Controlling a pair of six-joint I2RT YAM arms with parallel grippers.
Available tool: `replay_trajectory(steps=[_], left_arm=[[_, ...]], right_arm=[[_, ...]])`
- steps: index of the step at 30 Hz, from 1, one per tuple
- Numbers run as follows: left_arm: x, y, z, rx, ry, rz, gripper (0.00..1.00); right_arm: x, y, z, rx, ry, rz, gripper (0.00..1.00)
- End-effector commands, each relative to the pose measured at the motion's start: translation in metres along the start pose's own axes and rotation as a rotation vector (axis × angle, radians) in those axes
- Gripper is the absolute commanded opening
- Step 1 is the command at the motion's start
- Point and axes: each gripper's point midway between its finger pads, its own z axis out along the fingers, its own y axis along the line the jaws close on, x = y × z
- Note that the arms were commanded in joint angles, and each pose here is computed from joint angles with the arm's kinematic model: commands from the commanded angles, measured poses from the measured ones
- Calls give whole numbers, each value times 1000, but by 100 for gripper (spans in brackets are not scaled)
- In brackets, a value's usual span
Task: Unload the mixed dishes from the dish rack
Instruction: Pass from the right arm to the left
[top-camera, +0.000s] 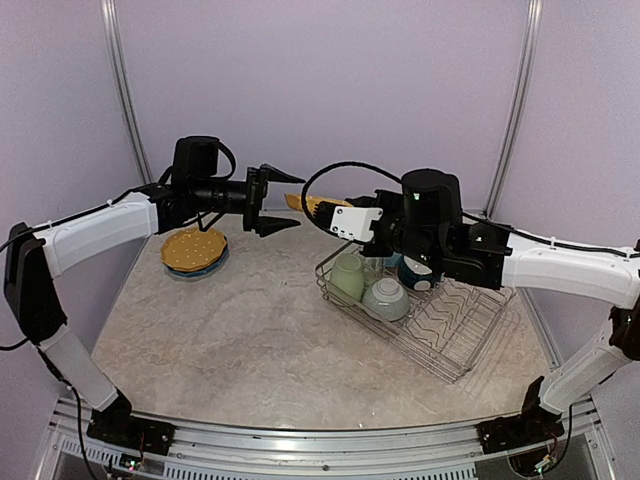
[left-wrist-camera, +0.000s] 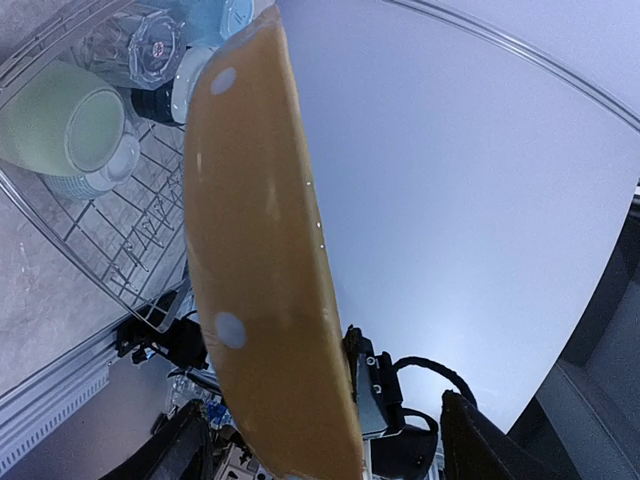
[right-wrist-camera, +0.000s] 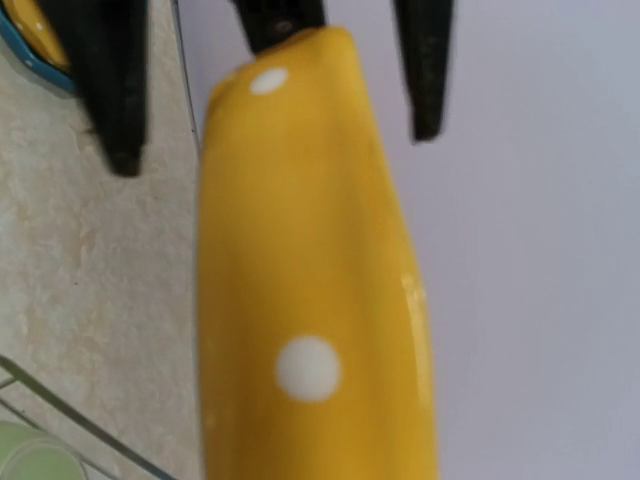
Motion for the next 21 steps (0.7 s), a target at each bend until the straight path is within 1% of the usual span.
replay_trajectory(steps=[1,7,14,21], left_arm=[[0,-7,5,2,-15,20,71],[-3,-4,8,-3,-9,20,59],[-7,-5,11,-13,-14,40,50],[-8,-8,13,-11,-10,67,35]], right_arm=[[-21,-42,-6,189,-66,43,0],[-22,-39,-1,207,-61,31,0],[-27,-37,1,216,-67,17,0],[-29,-33,5,211,-73,15,0]])
